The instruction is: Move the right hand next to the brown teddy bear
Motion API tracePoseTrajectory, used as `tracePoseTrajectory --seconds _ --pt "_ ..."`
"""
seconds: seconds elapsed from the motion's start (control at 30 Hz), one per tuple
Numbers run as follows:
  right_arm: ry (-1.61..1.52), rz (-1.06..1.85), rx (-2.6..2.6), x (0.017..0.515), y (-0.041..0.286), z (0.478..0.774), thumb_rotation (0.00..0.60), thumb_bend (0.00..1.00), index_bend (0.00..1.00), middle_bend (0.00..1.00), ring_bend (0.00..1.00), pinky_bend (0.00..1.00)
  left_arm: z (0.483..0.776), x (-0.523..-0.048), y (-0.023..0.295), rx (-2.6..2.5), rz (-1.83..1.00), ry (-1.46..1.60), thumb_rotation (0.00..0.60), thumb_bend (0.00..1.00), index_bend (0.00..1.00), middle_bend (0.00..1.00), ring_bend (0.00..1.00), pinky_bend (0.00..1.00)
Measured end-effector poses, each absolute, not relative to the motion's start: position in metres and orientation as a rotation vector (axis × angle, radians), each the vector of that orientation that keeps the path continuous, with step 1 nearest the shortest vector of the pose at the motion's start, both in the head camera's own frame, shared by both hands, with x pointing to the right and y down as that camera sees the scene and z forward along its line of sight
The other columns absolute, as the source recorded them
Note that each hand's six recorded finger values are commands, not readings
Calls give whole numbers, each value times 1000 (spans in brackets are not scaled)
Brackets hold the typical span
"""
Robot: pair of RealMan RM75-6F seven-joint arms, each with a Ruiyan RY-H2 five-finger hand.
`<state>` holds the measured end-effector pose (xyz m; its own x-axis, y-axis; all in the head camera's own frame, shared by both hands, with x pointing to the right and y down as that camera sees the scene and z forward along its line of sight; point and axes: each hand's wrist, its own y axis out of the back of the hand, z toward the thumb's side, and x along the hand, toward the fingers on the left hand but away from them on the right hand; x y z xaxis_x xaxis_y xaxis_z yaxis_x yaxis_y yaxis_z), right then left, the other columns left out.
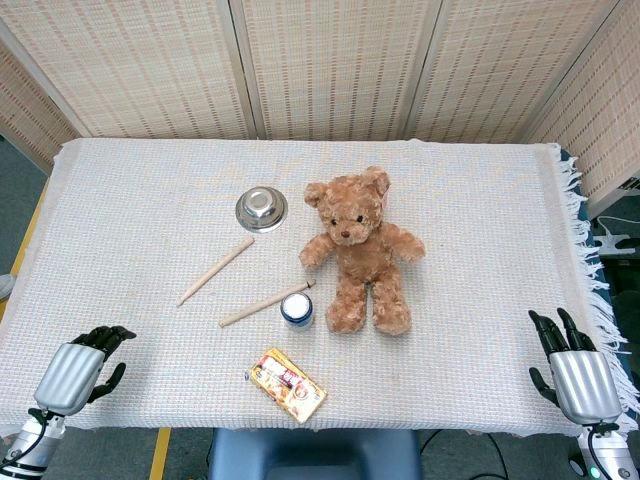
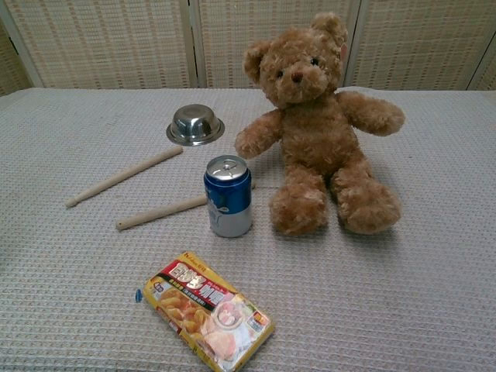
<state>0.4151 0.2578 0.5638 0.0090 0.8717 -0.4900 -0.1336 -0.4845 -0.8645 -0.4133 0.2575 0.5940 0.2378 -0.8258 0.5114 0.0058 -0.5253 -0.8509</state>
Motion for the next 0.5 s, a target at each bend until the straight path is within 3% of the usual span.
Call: tracePoseTrajectory --seconds 0.5 --pt "-792 1588 -1503 413 258 565 600 220 80 154 30 288 595 -413 257 -1749 -1374 754 600 440 292 289 274 480"
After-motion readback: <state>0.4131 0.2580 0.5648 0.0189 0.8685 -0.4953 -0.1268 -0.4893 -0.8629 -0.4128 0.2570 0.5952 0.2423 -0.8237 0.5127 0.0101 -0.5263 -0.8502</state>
